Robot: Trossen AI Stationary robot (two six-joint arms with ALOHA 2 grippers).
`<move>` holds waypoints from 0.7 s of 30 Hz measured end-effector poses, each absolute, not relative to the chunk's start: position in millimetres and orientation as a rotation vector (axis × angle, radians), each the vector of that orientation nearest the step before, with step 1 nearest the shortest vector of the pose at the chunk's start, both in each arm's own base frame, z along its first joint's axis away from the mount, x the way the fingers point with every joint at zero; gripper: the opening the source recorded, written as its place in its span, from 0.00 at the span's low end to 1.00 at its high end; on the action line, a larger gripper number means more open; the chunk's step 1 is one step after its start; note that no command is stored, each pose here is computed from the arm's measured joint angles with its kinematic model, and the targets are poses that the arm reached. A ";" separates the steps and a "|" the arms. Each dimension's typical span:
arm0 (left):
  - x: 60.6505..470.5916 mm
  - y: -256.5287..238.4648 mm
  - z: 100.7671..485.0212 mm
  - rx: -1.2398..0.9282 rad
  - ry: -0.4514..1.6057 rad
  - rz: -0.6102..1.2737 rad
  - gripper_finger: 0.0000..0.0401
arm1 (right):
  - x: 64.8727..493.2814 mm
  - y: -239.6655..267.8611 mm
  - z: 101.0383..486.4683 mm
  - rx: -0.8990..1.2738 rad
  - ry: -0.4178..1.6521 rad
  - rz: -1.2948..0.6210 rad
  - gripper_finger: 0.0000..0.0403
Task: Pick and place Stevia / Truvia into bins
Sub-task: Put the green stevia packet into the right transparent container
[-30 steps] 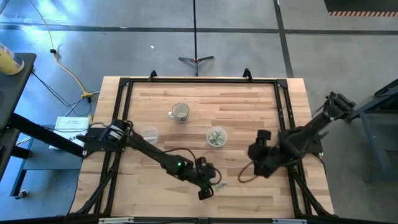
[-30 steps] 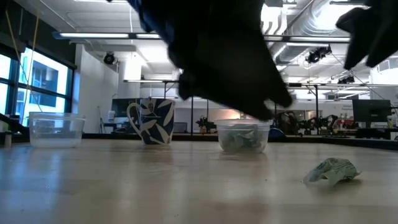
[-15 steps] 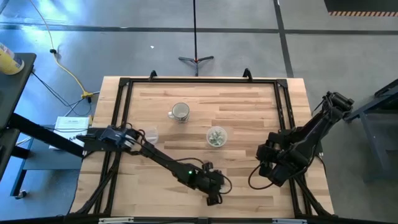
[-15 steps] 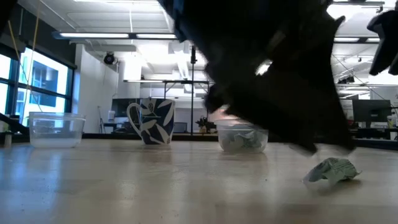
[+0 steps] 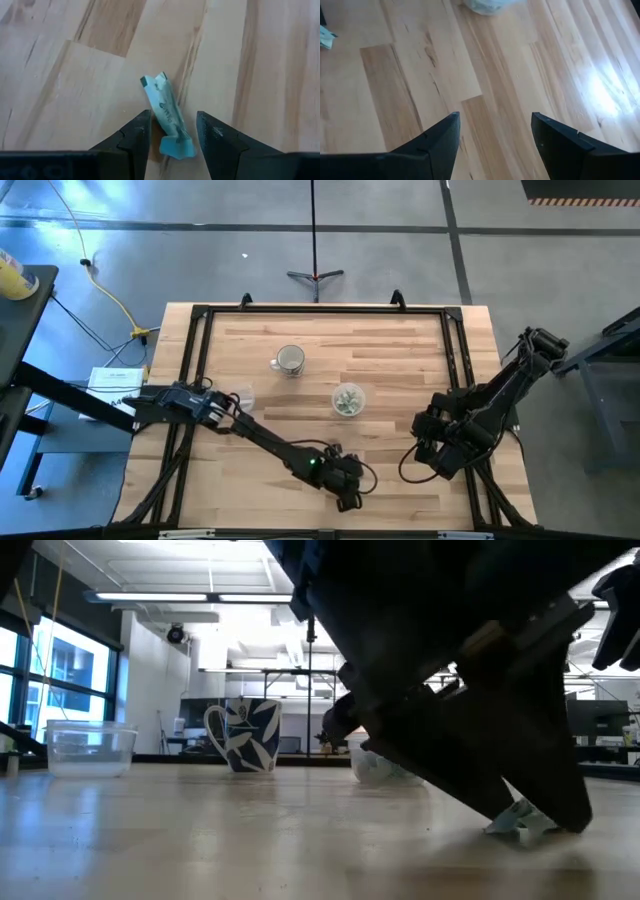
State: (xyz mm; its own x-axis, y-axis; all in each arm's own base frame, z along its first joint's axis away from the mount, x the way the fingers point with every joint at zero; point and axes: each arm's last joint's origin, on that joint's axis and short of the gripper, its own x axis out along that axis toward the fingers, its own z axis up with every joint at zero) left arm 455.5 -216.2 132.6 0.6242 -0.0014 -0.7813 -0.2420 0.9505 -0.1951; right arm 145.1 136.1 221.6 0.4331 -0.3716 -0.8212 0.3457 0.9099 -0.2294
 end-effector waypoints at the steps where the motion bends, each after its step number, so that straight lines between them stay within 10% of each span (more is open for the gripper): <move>1: 455.5 -216.4 131.7 -0.294 0.890 0.142 0.48 | 145.1 136.2 221.6 -0.027 1.030 -0.446 0.59; 15: 463.1 -195.5 121.9 -0.050 0.876 0.195 0.07 | 145.0 136.2 221.5 0.003 1.031 -0.461 0.59; 21: 466.6 -158.7 140.4 -0.069 0.929 0.237 0.07 | 145.1 136.1 221.7 0.025 1.021 -0.476 0.59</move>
